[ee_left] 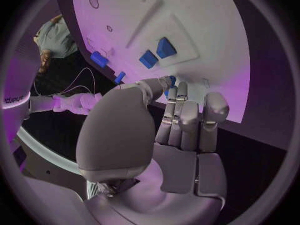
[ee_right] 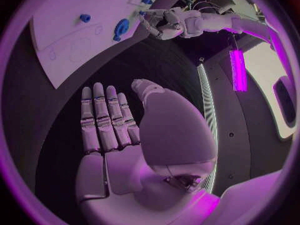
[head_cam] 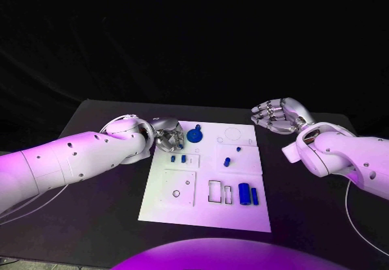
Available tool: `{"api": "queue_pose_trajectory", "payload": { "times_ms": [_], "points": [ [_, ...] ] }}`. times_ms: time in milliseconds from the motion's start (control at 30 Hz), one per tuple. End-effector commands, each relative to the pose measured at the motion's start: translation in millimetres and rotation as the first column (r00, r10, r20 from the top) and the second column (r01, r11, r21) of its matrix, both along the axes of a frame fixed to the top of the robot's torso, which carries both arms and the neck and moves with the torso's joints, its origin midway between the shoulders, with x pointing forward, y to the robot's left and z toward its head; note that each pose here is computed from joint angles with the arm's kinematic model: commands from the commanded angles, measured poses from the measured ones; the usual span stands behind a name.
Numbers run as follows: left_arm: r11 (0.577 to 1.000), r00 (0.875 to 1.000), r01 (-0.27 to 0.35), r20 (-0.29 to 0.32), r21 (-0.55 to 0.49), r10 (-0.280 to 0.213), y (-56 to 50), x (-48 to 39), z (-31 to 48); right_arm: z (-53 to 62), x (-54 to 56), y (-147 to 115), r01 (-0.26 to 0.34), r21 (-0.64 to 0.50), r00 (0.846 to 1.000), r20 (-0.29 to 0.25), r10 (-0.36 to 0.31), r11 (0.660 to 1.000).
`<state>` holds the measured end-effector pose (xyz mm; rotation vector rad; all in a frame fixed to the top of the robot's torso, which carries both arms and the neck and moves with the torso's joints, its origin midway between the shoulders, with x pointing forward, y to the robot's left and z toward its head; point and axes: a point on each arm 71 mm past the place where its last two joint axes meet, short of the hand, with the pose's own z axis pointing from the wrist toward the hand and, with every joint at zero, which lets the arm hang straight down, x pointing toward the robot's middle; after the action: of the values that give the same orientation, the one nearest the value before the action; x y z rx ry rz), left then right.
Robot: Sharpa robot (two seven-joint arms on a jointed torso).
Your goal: Assemble the parts on the task board
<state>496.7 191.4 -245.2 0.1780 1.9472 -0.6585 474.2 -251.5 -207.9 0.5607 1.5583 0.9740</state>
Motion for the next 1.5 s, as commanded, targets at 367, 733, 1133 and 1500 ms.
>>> {"api": "queue_pose_trajectory", "payload": {
  "times_ms": [367, 733, 1133, 1500],
  "points": [
    [1.0, 0.999, 0.015, -0.03, 0.023, -0.014, -3.2, -1.4, -2.6, 0.4, -0.8, 1.9, -0.019, -0.004, 1.0, 0.008, 0.019, 1.0],
    [1.0, 1.0, 0.005, -0.014, 0.014, -0.005, -6.8, 1.3, -2.6, 0.5, -0.9, 2.4, -0.02, -0.004, 1.0, 0.009, 0.02, 1.0],
    [1.0, 1.0, -0.006, -0.027, 0.029, 0.007, -7.3, 2.0, -4.1, 0.5, -0.9, 2.0, -0.019, -0.004, 1.0, 0.008, 0.019, 1.0],
    [0.999, 0.999, -0.014, -0.046, 0.048, 0.016, -4.5, 2.0, -5.9, 0.3, -0.7, 1.1, -0.018, -0.005, 1.0, 0.007, 0.018, 1.0]
  ]
}}
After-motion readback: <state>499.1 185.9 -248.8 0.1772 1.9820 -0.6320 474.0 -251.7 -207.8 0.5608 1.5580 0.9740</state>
